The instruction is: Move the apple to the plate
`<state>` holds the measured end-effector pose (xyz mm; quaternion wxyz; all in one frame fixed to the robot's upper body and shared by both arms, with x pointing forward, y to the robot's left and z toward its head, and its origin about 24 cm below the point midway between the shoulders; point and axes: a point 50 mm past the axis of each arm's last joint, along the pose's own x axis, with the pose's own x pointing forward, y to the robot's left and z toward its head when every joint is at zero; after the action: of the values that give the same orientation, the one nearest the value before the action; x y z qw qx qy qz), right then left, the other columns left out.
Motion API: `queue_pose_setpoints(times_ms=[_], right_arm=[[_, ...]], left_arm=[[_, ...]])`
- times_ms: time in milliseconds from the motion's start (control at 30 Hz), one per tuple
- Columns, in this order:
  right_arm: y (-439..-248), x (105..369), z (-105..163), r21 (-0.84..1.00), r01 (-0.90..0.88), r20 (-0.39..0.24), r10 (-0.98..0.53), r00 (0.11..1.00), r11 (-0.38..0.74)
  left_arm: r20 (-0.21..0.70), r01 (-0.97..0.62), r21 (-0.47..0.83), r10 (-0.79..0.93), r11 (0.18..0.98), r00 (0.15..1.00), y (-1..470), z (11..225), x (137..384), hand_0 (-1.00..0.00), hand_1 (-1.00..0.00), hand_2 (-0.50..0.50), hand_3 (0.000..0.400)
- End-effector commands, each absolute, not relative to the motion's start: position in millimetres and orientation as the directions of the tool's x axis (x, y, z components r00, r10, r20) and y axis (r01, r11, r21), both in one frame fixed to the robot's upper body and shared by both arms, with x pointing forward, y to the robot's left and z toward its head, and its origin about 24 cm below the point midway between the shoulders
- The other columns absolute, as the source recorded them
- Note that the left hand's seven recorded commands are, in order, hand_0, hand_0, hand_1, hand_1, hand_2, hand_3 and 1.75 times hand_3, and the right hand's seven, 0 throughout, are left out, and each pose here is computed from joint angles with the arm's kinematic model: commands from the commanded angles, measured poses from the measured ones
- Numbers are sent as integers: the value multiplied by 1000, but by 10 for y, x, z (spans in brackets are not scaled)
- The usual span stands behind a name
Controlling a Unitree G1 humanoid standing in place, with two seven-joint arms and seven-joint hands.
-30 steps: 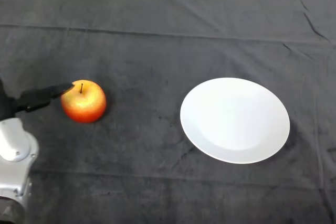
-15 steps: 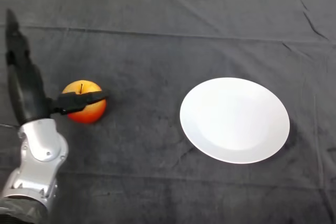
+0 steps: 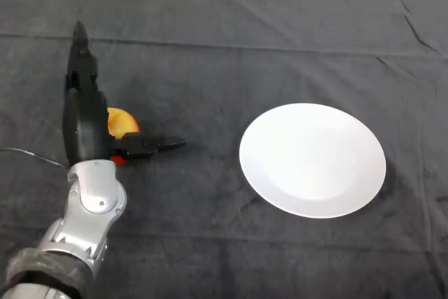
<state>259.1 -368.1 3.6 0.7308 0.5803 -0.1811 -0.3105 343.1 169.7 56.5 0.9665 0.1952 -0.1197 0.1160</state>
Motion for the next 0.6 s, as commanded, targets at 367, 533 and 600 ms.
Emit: queue_pose_setpoints(times_ms=[367, 533, 600], right_arm=[[-3726, 2562, 61, 964, 233, -82, -684, 725, 131], [-3726, 2562, 61, 964, 232, -82, -684, 725, 131], [-3726, 2562, 61, 964, 232, -82, -684, 725, 131]], left_arm=[[243, -261, 410, 171, 874, 955, 1882, 599, 3539, 0, 0, 0, 0], [219, -268, 419, 190, 868, 957, 1919, 565, 3545, 0, 0, 0, 0], [211, -270, 422, 196, 866, 958, 1925, 551, 3547, 0, 0, 0, 0]])
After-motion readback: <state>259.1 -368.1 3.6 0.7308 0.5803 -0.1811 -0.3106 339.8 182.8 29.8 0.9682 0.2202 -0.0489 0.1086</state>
